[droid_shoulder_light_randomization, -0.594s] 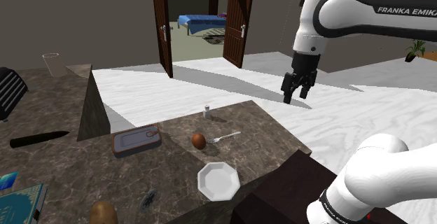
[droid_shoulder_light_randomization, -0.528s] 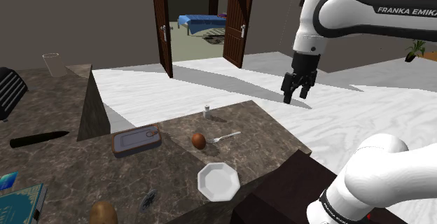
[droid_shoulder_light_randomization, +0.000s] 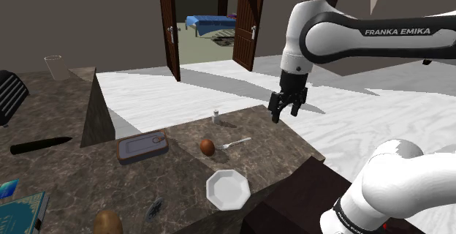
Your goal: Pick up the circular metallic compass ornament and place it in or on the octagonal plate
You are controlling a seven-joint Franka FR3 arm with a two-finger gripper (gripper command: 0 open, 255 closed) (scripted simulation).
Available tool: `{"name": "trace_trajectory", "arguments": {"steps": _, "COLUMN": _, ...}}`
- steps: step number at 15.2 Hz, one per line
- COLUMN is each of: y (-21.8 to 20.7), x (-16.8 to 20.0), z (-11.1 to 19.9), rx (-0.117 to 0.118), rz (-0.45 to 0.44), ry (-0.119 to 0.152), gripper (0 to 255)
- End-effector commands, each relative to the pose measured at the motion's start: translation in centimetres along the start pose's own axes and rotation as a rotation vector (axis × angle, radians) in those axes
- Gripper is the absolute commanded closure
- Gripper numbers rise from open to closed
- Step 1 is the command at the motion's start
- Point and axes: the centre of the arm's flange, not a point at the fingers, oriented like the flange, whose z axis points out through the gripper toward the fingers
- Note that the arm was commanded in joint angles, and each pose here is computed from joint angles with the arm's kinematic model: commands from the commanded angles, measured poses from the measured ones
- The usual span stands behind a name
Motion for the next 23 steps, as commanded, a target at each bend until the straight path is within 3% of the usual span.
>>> {"name": "trace_trajectory", "arguments": {"steps": 1, "y": -2.5, "x": 0.6, "z": 1.4, "rx": -0.003, "rz": 0.002, "ry": 0.007, "gripper": 0}}
{"name": "trace_trajectory", "arguments": {"steps": 23, "y": -26.5, "x": 8.3, "z": 16.5, "rx": -0.052, "rz": 0.015, "ry": 0.067, "gripper": 0}}
